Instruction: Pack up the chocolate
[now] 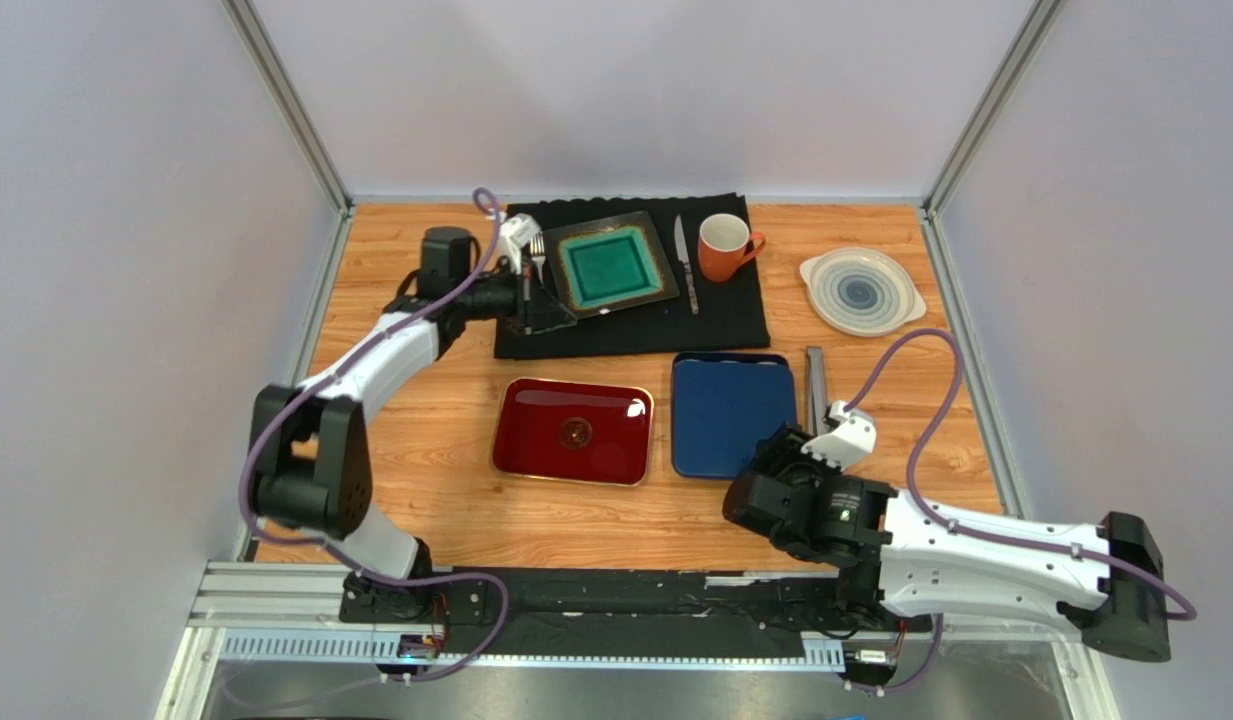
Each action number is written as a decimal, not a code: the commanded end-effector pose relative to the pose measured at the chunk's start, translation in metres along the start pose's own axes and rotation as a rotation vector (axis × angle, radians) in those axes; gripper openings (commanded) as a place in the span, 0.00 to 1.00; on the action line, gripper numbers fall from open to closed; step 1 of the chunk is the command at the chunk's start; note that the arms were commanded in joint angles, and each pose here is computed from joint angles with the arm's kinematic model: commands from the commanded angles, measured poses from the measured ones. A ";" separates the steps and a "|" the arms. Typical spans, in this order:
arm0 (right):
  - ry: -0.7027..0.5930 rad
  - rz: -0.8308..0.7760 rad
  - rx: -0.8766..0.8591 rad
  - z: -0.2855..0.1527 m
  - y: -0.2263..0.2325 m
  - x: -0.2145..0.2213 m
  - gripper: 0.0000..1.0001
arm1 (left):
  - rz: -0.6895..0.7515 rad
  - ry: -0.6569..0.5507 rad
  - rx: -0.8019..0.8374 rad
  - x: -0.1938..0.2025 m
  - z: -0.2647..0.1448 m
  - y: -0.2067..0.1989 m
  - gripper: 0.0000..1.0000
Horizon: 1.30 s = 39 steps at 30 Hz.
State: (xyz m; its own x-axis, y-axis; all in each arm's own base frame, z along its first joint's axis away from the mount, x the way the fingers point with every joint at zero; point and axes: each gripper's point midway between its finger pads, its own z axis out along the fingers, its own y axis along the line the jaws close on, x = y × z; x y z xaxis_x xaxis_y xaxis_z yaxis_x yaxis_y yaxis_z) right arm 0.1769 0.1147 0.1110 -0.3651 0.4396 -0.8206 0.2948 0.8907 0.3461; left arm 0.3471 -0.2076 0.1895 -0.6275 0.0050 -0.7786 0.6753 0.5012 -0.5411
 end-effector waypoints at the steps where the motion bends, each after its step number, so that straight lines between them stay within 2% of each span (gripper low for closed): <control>1: -0.107 0.101 0.013 -0.010 -0.001 -0.058 0.58 | 0.135 -0.007 -0.006 -0.030 0.055 0.012 0.01; 4: -0.067 0.070 -0.046 -0.015 0.002 -0.060 0.59 | 0.172 -0.023 -0.013 -0.052 0.094 0.023 0.01; 6: 0.004 0.026 -0.089 -0.015 0.006 -0.041 0.59 | 0.194 -0.034 -0.001 -0.068 0.123 0.028 0.02; 8: 0.057 0.024 -0.108 -0.015 0.010 -0.027 0.52 | 0.203 -0.035 0.007 -0.074 0.142 0.030 0.01; 10: 0.151 0.013 -0.101 -0.014 0.010 0.000 0.45 | 0.227 -0.033 0.019 -0.073 0.168 0.029 0.01; 12: 0.232 0.017 -0.097 -0.016 0.011 0.021 0.44 | 0.243 -0.017 0.044 -0.065 0.189 0.024 0.01; 15: 0.283 -0.029 -0.099 -0.016 0.016 0.044 0.43 | 0.293 0.018 0.076 -0.046 0.210 0.013 0.01; 18: 0.312 -0.052 -0.102 -0.016 0.022 0.056 0.43 | 0.374 0.071 0.098 -0.021 0.219 0.003 0.01; 23: 0.324 -0.022 -0.062 -0.006 0.013 0.077 0.43 | 0.416 0.105 0.128 0.000 0.231 -0.003 0.01; 39: 0.291 -0.004 -0.006 0.007 0.000 0.084 0.44 | 0.493 0.139 0.097 0.050 0.281 -0.004 0.01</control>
State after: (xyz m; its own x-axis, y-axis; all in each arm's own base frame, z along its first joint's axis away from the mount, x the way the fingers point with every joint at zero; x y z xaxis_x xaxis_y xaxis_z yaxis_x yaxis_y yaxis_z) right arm 0.1430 0.1487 0.0374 -0.6492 0.4022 -0.6456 0.2593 0.9150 0.3093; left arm 0.4152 -0.4365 0.0517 -0.3702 0.3549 -0.8584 0.9017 0.3595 -0.2403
